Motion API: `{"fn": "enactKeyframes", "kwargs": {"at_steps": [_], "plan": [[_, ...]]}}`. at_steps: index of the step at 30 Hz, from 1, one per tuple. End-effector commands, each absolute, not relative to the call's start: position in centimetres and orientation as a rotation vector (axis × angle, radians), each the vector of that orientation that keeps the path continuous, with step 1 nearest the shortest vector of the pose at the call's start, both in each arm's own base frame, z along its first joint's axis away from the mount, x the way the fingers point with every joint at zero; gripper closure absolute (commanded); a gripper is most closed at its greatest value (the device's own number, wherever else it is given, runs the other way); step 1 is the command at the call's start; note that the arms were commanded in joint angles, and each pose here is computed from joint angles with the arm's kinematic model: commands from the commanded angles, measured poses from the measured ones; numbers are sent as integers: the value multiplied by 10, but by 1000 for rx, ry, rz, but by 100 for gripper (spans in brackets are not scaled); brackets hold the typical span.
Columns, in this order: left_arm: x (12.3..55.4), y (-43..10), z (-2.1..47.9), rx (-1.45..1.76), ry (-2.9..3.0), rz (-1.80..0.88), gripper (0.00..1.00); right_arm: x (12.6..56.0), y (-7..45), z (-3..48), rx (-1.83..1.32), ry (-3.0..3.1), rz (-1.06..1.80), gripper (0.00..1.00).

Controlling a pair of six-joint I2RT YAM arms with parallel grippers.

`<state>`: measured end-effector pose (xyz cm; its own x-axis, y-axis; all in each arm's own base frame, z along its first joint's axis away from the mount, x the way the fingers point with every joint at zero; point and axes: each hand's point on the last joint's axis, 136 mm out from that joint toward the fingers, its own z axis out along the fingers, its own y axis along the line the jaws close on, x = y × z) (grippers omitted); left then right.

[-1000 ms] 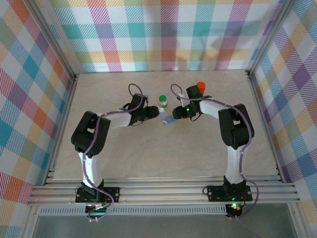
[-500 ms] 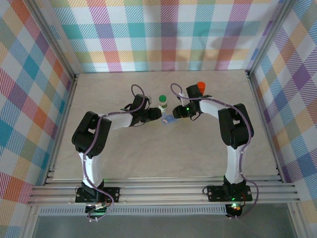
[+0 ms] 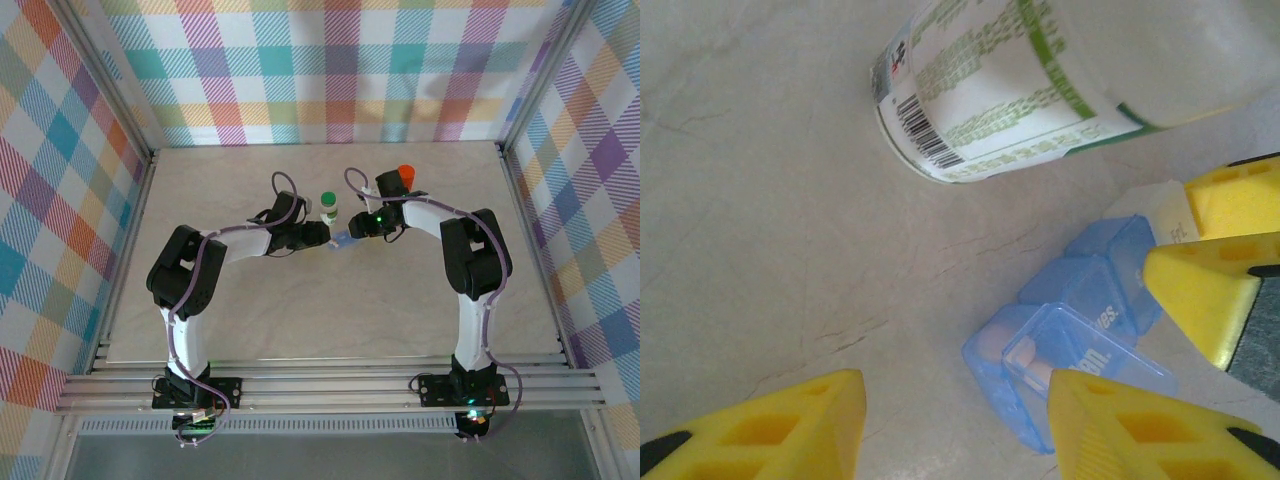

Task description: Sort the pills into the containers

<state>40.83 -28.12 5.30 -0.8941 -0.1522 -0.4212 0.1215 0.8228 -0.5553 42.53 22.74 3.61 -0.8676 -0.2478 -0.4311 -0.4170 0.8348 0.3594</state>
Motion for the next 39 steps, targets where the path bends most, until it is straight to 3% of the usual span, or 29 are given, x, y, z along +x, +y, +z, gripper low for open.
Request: {"fn": "enactKeyframes", "kwargs": {"at_steps": [1, 18, 39], "plan": [[408, -302, 60, 23, 2540, -864, 49, 417, 224, 21, -488, 2710, 616, 49], [398, -294, 29, 42, 2659, -651, 54, 416, 225, 21, -494, 2705, 628, 49], [406, -307, 60, 107, 2633, -625, 63, 414, 227, 16, -502, 2709, 645, 48]]}}
